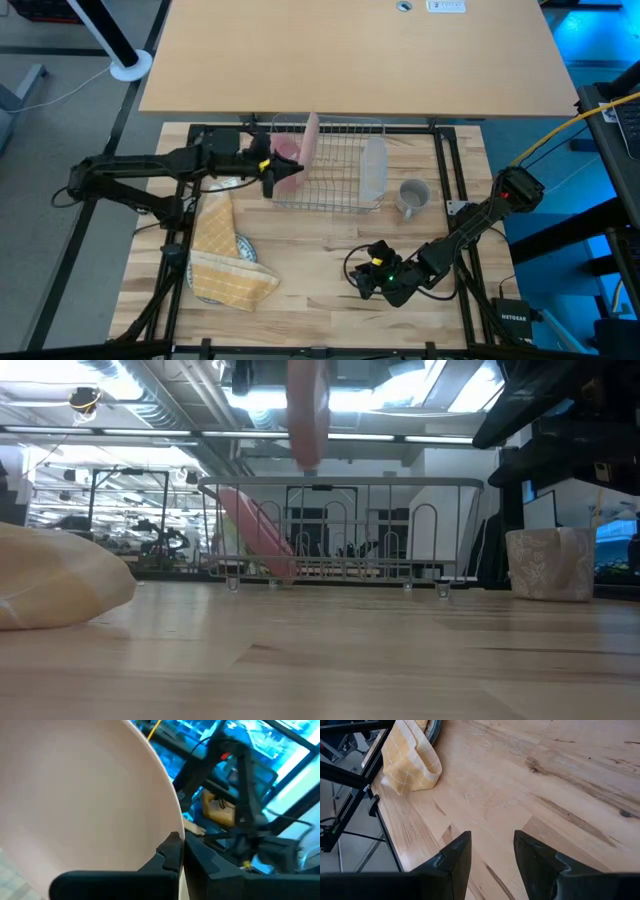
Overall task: Sort dishes
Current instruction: Put the brown plate into the dish rack
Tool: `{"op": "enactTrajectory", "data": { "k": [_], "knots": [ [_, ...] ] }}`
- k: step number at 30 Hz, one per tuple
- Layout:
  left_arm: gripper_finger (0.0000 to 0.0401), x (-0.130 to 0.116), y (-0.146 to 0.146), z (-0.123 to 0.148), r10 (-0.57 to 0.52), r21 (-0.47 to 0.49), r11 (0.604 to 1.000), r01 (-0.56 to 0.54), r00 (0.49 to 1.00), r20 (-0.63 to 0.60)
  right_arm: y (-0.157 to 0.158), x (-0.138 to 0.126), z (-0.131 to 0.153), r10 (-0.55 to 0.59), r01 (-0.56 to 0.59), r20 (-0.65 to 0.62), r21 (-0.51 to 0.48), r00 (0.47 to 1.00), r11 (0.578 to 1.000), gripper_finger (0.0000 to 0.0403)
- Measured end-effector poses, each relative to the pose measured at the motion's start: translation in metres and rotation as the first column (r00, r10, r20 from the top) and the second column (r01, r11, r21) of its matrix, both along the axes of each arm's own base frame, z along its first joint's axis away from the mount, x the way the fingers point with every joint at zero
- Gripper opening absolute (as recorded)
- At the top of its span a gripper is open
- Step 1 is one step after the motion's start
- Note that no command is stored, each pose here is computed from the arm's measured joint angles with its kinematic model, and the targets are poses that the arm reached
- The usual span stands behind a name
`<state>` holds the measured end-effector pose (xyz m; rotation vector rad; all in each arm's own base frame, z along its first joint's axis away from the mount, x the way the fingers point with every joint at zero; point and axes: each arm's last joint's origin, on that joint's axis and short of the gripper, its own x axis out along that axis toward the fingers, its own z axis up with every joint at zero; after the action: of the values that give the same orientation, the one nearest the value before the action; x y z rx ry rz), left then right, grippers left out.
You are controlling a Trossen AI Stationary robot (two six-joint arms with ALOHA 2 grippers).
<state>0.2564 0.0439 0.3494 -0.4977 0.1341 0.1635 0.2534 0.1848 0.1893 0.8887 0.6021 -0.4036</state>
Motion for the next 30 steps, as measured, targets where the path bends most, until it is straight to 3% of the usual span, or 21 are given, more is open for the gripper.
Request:
{"op": "enactTrajectory", "data": {
  "k": [7,14,20,30],
  "knots": [
    [0.0000,-0.012,0.039,-0.053,0.049,-0.158,0.986,-0.042,0.998,0.041,0.000,0.000,0.000,0.000,0.000,0.000,-0.001,1.000,1.000,0.0154],
    [0.0000,-0.025,0.052,-0.085,0.055,-0.269,0.963,-0.026,0.993,0.104,-0.001,0.000,0.000,-0.011,0.011,0.008,-0.014,1.000,1.000,0.0154],
    [0.0000,-0.031,0.052,-0.103,0.064,-0.297,0.954,-0.040,0.995,0.070,-0.001,0.000,0.000,-0.016,0.016,0.012,-0.019,1.000,1.000,0.0154],
    [0.0002,-0.032,0.053,-0.107,0.084,-0.310,0.948,-0.069,0.996,0.037,-0.001,0.000,0.000,-0.016,0.016,0.012,-0.019,1.000,1.000,0.0154]
  ]
}}
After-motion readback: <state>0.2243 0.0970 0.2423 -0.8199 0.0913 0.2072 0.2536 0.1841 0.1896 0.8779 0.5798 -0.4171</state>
